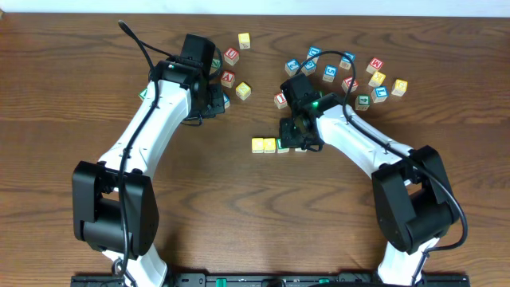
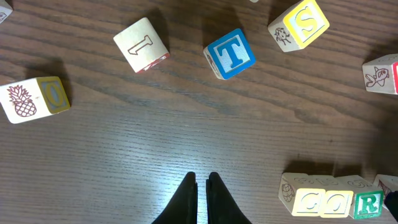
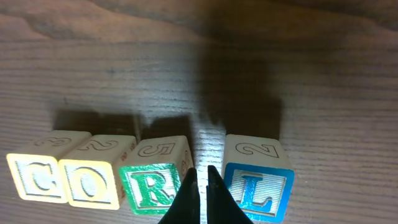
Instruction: Spell out CORL
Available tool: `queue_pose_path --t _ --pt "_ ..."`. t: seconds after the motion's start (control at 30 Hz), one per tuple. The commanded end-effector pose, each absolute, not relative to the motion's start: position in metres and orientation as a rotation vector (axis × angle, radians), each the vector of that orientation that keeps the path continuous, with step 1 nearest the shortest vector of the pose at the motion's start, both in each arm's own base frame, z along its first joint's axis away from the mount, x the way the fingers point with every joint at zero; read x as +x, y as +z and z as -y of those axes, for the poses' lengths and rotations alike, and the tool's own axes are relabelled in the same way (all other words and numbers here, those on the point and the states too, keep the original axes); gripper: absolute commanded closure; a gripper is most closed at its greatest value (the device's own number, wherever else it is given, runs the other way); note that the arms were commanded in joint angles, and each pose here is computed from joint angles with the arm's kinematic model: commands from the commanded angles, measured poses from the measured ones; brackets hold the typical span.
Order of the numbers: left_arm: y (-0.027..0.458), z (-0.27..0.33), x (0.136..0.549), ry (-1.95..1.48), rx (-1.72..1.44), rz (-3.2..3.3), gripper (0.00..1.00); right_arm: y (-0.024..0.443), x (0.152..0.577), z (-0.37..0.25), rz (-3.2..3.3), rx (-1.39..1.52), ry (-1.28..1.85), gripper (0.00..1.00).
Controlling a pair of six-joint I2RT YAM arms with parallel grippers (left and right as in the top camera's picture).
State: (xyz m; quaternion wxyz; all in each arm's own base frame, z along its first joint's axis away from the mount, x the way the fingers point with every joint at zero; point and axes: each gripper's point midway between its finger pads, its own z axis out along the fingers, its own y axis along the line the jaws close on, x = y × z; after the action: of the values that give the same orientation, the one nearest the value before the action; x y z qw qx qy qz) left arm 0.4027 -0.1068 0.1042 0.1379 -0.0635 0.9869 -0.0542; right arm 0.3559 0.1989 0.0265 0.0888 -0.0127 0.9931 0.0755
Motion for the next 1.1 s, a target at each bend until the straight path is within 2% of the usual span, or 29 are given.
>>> queue_pose_path --t 0.0,1.07 --pt "0.115 0.105 0.408 -0.143 -0.174 -2.825 0.93 0.019 0.349 -0.2 -2.986 -0.018 0.223 0.99" --pt "0.115 0.105 0.408 -0.143 -0.174 -2.824 0.93 0.017 0.335 -0.202 -3.04 0.017 0.229 0.99"
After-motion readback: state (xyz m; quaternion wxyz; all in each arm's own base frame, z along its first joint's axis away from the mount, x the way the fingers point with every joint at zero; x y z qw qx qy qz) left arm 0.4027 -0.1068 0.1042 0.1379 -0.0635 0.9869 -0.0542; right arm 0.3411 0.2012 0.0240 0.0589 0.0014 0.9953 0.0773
